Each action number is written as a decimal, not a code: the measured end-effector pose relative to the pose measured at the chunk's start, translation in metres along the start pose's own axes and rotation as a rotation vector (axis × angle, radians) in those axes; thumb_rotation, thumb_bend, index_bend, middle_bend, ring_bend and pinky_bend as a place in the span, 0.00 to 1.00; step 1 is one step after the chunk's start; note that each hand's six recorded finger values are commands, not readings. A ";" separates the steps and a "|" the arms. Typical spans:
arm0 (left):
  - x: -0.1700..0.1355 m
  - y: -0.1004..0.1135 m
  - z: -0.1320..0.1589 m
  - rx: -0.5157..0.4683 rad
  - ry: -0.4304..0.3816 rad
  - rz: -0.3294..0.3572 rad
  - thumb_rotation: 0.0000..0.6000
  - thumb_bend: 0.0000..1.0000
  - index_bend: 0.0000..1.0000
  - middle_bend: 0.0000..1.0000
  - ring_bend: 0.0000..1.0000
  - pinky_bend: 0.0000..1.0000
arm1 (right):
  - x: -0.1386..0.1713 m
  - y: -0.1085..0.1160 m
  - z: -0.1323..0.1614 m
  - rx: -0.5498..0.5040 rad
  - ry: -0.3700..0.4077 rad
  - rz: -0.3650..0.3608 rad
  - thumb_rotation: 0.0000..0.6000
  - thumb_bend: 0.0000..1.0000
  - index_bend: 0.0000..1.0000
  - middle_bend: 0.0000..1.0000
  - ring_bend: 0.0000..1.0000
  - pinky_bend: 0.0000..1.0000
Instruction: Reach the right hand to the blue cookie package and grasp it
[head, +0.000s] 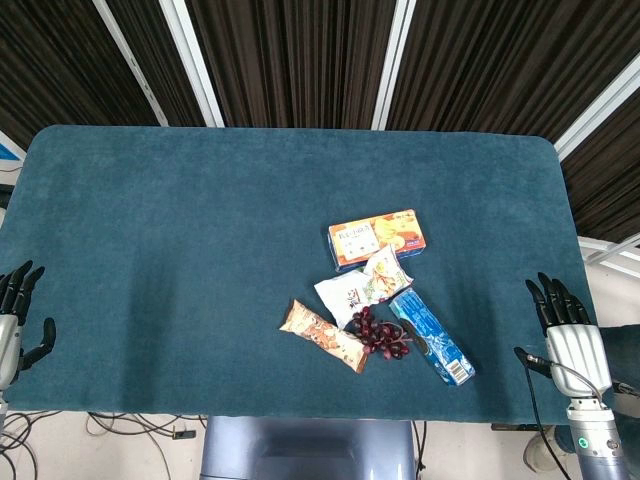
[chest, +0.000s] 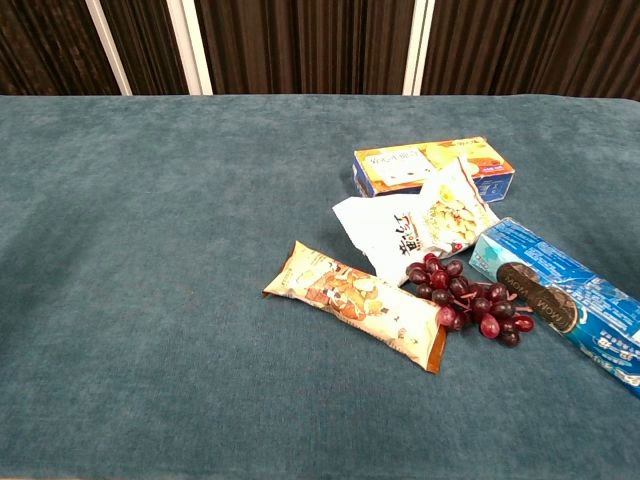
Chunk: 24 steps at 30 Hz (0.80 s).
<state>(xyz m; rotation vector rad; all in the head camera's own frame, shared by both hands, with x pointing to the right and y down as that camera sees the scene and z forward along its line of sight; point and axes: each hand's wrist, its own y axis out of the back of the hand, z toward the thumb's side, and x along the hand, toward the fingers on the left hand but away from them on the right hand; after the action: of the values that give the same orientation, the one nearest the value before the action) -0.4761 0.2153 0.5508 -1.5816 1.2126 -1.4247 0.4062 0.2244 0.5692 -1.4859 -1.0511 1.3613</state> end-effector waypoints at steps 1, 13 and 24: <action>0.000 0.000 0.000 0.000 0.001 0.000 1.00 0.54 0.01 0.00 0.01 0.03 | 0.000 0.000 0.000 0.000 -0.002 0.000 1.00 0.06 0.00 0.04 0.06 0.19; 0.001 0.000 0.001 0.001 0.001 0.001 1.00 0.54 0.01 0.00 0.01 0.03 | 0.001 -0.003 0.001 -0.012 -0.003 0.027 1.00 0.06 0.00 0.03 0.06 0.19; -0.002 -0.001 -0.001 -0.010 0.021 0.001 1.00 0.54 0.01 0.00 0.01 0.03 | 0.003 -0.011 -0.001 -0.062 -0.017 0.125 1.00 0.05 0.00 0.03 0.06 0.19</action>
<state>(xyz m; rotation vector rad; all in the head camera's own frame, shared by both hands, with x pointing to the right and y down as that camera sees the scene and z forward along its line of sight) -0.4772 0.2173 0.5515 -1.5763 1.2338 -1.4403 0.4072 0.2304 0.5785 -1.6116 -1.0344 1.4419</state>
